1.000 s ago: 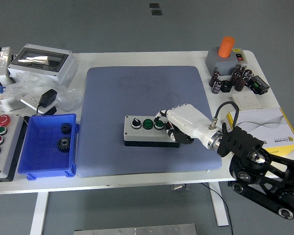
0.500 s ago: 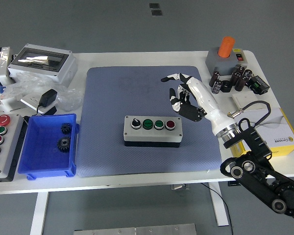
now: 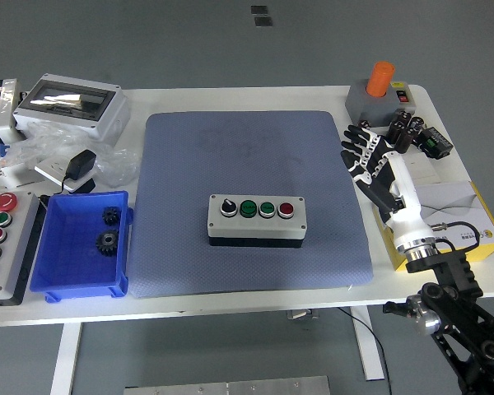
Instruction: Pick up the button,place it on the desk,press the button,press the button
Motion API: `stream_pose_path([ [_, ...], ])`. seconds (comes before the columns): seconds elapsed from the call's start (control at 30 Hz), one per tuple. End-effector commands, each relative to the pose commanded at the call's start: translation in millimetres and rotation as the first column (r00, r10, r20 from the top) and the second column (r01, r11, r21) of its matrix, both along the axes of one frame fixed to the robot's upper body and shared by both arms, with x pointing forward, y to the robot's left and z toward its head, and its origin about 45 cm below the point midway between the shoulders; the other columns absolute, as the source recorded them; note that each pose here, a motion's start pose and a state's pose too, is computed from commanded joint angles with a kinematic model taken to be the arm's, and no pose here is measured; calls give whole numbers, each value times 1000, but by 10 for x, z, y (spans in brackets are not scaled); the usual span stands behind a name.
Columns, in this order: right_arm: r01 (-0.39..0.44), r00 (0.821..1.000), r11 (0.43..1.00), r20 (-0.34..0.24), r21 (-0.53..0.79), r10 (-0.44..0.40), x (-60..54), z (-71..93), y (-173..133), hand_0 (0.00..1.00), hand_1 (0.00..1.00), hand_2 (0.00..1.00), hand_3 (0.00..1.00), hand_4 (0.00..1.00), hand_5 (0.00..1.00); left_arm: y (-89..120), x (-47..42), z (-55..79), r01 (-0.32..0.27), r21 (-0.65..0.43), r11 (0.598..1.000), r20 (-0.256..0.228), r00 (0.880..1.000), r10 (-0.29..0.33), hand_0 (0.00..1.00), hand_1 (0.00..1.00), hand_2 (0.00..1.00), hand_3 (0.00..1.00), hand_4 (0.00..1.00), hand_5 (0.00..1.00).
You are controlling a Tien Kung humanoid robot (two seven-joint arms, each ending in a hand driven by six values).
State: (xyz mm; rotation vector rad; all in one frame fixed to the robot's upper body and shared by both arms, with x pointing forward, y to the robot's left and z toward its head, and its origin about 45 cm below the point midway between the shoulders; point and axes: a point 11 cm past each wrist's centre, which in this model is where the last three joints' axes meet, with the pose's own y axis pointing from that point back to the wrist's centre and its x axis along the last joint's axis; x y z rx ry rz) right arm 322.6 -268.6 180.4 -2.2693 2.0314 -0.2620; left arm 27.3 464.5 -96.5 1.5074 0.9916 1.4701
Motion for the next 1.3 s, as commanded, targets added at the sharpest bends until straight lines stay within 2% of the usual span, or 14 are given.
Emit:
stream_pose_path([
  [0.23, 13, 999, 998, -34, 62, -11, 0, -71, -27, 766, 743, 757, 754, 901, 753, 10, 0, 5, 1, 1, 1000, -3, 1000, -1, 678, 683, 596, 668, 744, 332],
  [0.37, 11, 999, 998, -34, 63, -8, 4, -71, -27, 766, 743, 757, 754, 901, 753, 28, 12, 13, 6, 4, 1000, -3, 1000, -6, 678, 683, 596, 668, 744, 332],
  [0.4, 11, 999, 998, -34, 63, -9, 3, -72, -30, 763, 736, 748, 740, 906, 779, 31, 19, 15, 8, 5, 1000, -2, 1000, -8, 678, 683, 596, 668, 742, 331],
  [0.9, 64, 998, 995, -26, 82, -62, 41, -29, -210, 761, 730, 742, 735, 909, 780, 116, 155, 66, 42, 19, 999, 18, 999, -42, 678, 683, 597, 665, 738, 327],
  [1.3, 108, 994, 989, -23, 96, -107, 39, -14, -351, 717, 692, 727, 717, 907, 770, 165, 169, 90, 51, 29, 998, 16, 999, -51, 678, 683, 595, 664, 735, 326],
])
